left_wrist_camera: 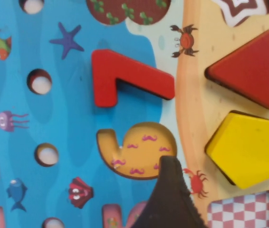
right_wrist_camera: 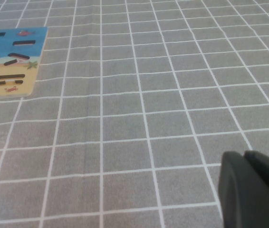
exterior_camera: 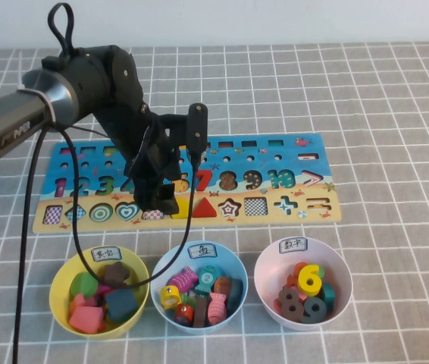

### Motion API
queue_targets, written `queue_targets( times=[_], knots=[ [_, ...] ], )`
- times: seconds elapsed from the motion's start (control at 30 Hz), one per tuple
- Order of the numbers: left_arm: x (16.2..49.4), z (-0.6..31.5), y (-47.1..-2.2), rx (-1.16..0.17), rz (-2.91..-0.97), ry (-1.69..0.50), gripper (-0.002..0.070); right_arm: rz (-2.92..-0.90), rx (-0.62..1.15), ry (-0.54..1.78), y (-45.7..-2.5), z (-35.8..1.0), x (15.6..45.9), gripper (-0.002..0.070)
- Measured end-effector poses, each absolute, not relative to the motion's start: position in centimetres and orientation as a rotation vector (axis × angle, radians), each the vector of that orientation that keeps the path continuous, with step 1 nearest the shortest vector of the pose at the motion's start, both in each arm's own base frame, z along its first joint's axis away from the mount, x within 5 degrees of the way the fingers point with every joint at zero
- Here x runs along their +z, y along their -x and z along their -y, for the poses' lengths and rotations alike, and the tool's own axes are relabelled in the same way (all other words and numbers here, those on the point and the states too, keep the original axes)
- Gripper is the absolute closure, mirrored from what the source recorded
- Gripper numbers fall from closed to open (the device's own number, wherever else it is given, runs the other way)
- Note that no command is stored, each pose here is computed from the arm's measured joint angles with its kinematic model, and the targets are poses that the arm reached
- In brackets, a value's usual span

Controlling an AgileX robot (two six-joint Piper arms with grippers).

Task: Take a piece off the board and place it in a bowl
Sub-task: Pick up the "Pentagon"

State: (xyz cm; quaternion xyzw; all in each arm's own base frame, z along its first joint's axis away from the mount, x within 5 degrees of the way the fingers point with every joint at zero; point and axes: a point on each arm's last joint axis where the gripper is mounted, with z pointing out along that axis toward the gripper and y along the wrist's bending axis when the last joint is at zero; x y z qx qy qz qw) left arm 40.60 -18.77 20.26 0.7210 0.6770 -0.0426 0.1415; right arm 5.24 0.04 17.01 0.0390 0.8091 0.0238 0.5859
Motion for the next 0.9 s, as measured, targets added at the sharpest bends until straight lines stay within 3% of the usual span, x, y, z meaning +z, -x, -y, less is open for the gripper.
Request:
queue_targets(
  times=[0.9],
  knots=[
    [18.7, 19.0, -41.0, -0.144, -1.971, -2.075, 0.0203, -1.887, 0.056, -0.091, -5.2, 0.0, 17.0, 0.0694]
  ],
)
